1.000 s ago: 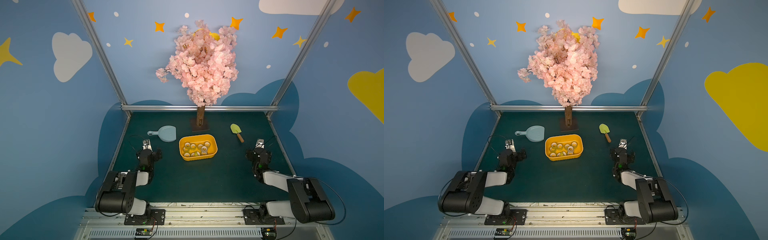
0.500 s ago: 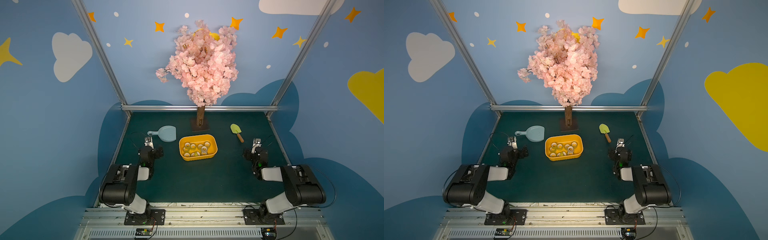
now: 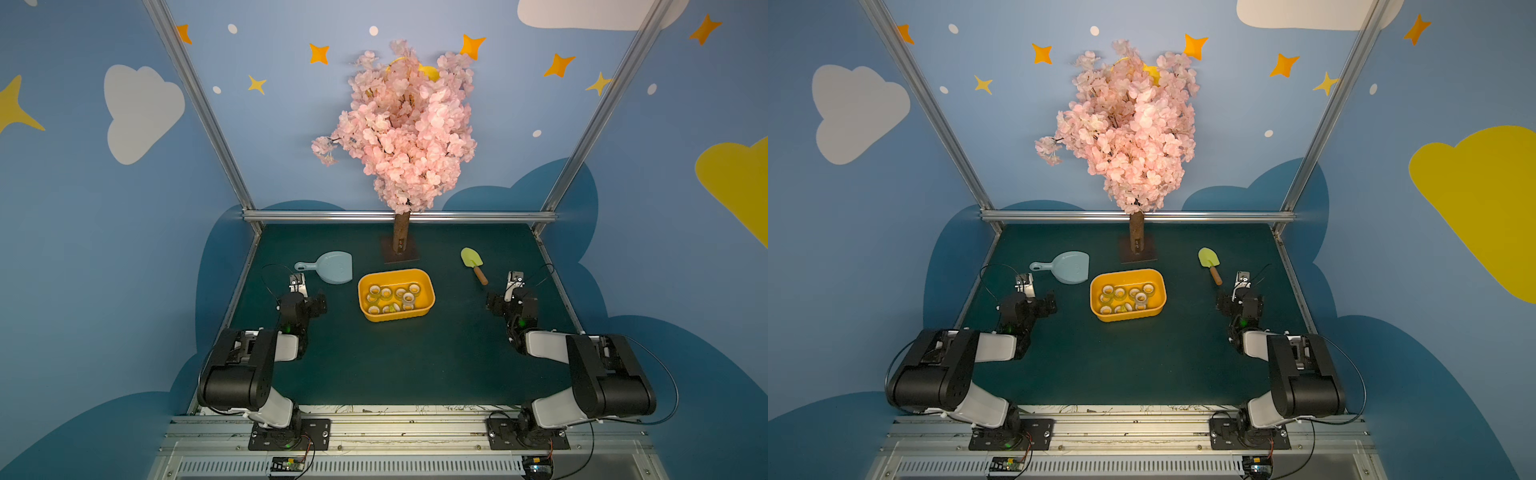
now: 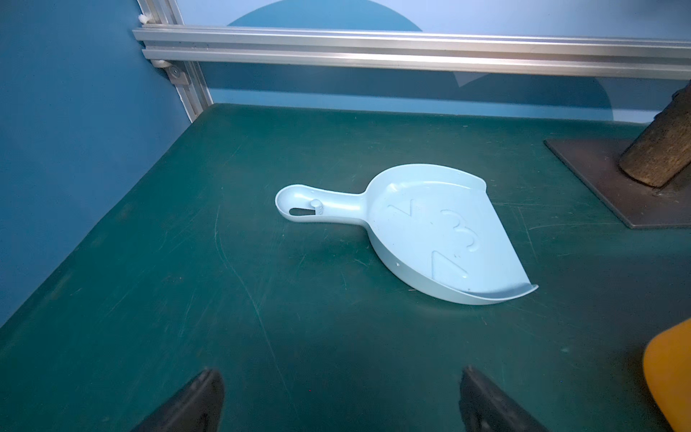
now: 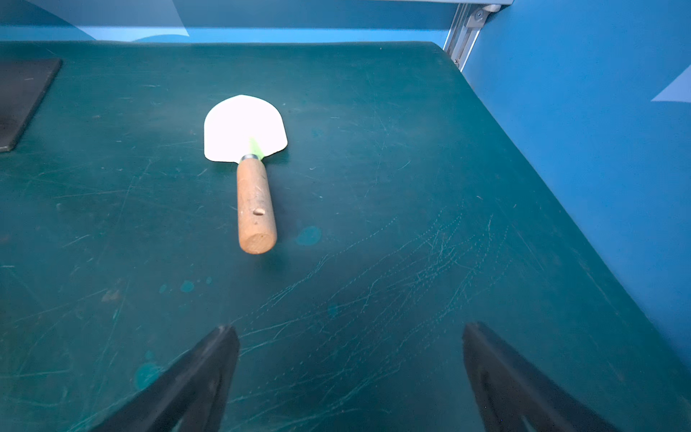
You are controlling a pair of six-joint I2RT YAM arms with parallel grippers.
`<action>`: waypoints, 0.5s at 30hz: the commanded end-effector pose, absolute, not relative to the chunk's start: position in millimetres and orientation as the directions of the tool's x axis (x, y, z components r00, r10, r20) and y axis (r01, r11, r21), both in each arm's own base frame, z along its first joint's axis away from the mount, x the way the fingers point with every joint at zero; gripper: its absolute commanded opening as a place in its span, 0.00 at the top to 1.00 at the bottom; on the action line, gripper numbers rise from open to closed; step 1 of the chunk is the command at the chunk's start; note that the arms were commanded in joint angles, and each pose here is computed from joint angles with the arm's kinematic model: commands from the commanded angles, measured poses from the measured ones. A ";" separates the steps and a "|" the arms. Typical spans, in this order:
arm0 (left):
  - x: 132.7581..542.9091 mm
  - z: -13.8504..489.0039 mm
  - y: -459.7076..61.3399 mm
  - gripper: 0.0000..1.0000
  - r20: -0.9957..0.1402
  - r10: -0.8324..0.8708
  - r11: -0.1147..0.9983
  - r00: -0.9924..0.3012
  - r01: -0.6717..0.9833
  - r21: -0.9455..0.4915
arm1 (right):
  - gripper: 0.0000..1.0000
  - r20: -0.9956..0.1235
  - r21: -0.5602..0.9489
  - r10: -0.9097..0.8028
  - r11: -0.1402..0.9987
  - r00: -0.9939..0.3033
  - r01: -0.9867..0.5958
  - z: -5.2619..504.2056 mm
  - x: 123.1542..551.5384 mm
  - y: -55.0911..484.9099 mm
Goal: Put the transparent tape into the storage box
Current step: Reset both arms
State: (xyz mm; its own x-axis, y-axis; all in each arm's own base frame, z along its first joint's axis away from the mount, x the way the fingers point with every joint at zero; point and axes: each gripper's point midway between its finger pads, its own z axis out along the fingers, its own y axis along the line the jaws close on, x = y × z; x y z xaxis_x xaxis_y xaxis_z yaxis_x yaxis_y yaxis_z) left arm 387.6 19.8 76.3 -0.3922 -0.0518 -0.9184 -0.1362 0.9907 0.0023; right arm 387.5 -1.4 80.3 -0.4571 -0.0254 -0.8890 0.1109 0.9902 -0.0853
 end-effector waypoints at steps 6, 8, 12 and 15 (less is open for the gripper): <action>391.1 83.9 19.1 0.00 -0.926 -0.045 0.992 -0.375 -0.128 0.004 | 0.01 -0.895 -0.081 -0.026 0.991 -0.446 0.103 88.9 390.6 -0.1; 390.9 83.7 19.2 0.00 -0.926 -0.045 0.992 -0.376 -0.128 0.004 | 0.02 -0.895 -0.081 -0.026 0.991 -0.445 0.105 89.1 390.7 -0.5; 391.0 84.1 19.6 0.00 -0.926 -0.045 0.992 -0.375 -0.129 0.004 | 0.02 -0.895 -0.081 -0.027 0.991 -0.446 0.102 89.1 390.8 0.0; 391.5 84.5 19.2 0.00 -0.926 -0.045 0.992 -0.374 -0.128 0.004 | 0.01 -0.895 -0.081 -0.027 0.991 -0.446 0.103 89.0 390.7 0.0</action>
State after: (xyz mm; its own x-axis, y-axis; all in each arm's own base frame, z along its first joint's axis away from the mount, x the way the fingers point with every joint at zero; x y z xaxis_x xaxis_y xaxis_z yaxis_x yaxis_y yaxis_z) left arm 387.6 19.8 76.3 -0.3922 -0.0514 -0.9184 -0.1360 0.9907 0.0027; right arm 386.5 -1.6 78.5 -0.4646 -0.0259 -0.8852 0.1105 0.9901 -0.0870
